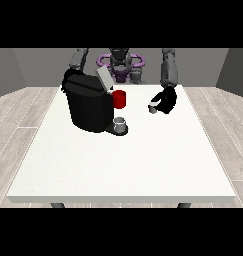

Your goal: Insert the coffee pod into the coffee machine and close the lid

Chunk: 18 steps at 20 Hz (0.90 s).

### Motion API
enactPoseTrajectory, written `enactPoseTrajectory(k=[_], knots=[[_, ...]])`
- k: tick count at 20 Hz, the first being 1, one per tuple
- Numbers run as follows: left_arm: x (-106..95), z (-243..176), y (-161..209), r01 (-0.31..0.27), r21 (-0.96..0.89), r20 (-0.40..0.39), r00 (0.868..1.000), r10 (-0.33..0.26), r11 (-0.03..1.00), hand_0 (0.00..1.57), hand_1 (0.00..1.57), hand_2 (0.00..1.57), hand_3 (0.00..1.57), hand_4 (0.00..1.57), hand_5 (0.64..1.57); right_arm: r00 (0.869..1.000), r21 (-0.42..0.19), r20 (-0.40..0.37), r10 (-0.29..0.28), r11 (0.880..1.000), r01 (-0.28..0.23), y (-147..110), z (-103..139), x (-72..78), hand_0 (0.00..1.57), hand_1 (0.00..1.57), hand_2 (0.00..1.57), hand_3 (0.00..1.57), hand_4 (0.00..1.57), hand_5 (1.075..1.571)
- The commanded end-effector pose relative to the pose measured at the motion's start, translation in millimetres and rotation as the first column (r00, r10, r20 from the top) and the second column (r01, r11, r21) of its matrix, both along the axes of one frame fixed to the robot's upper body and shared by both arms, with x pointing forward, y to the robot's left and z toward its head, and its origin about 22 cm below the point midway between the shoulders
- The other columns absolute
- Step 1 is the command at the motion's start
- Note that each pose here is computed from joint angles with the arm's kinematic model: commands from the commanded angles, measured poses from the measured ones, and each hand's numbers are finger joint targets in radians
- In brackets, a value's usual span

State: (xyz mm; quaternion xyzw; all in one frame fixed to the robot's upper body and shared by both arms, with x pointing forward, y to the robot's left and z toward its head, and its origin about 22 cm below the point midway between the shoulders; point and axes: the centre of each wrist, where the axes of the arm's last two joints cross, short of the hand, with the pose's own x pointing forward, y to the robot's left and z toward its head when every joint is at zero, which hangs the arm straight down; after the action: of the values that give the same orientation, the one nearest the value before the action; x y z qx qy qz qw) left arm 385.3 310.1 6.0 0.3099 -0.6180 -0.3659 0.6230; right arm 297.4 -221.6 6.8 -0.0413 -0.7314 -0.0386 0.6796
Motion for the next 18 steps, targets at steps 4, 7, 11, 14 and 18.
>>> enactPoseTrajectory(k=[4, 7, 11, 14, 18], knots=[[22, 37, -22, 0.12, -0.012, 0.03, 0.992, -0.12, 0.993, 1.34, 1.34, 1.4, 1.36, 0.59, 1.571, 0.998, -0.001, -0.063, -0.002, 1.0, 0.002, -2, -24, -8.5, 0.0, 0.0, 0.0, 0.0, 0.49, 1.571], [35, 62, -32, 0.14, -0.038, 0.041, 0.99, -0.139, 0.989, 1.24, 1.24, 1.33, 1.32, 0.53, 1.571, 0.998, 0.004, -0.069, 0.001, 1.0, 0.0, 2, -5, 8.5, 0.0, 0.0, 0.0, 0.0, 0.51, 1.571], [48, 95, -60, 0.199, -0.014, 0.051, 0.979, -0.198, 0.98, 1.25, 1.25, 1.33, 1.29, 0.57, 1.571, 0.998, -0.011, -0.068, -0.013, 1.0, 0.013, 1, -19, 8.7, 0.0, 0.0, 0.0, 0.0, 0.47, 1.571], [41, 83, -50, 0.191, -0.02, 0.043, 0.981, -0.19, 0.981, 1.25, 1.25, 1.33, 1.29, 0.56, 1.571, 0.995, 0.009, -0.094, 0.024, 1.0, -0.023, -15, -26, -6.2, 0.0, 0.0, 0.0, 0.0, 0.49, 1.571], [51, 128, -9, 0.158, -0.025, 0.105, 0.982, -0.155, 0.987, 1.25, 1.25, 1.33, 1.29, 0.56, 1.571, 0.998, 0.022, -0.034, 0.051, 0.999, -0.05, 14, -7, 0.0, 0.0, 0.0, 0.0, 0.0, 0.5, 1.571]])
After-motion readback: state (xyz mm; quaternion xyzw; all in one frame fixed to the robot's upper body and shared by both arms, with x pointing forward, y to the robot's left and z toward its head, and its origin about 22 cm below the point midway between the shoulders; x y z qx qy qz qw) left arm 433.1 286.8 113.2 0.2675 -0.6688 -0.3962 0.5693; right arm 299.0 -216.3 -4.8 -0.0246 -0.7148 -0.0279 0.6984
